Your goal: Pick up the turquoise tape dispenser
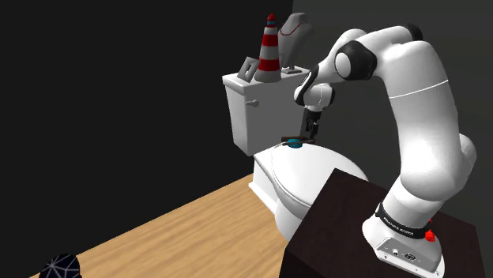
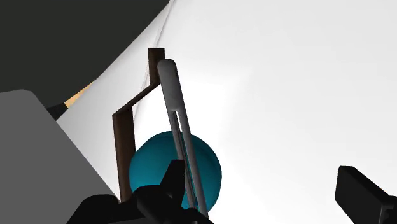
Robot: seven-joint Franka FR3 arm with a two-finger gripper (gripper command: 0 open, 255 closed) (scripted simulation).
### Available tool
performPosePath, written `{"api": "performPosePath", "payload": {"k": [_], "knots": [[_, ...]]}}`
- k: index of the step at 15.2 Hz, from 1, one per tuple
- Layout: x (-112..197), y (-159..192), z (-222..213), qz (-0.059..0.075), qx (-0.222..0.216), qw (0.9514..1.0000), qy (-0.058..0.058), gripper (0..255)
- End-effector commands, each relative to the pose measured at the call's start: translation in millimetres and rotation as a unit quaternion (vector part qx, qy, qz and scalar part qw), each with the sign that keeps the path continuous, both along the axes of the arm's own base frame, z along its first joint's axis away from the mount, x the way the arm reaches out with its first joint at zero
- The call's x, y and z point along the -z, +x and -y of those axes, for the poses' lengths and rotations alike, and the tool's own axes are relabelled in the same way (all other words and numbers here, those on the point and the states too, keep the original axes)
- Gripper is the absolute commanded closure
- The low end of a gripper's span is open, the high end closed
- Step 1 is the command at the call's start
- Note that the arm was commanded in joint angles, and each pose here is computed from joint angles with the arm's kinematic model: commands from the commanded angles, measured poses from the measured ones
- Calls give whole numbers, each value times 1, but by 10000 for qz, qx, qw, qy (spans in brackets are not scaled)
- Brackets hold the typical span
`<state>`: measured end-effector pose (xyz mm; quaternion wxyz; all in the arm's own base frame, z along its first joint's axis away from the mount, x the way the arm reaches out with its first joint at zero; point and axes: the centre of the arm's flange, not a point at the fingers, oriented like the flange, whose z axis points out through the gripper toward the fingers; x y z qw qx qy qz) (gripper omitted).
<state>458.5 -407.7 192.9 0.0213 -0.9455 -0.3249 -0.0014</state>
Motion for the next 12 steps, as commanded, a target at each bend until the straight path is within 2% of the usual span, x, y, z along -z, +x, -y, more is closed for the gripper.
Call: {"api": "performPosePath", "payload": {"k": [1, 5, 12], "knots": [[22, 12, 17, -32, -113, 9999, 26, 0], [62, 32, 47, -103, -328, 9994, 56, 0], [95, 32, 47, -104, -332, 9994, 56, 0]]}}
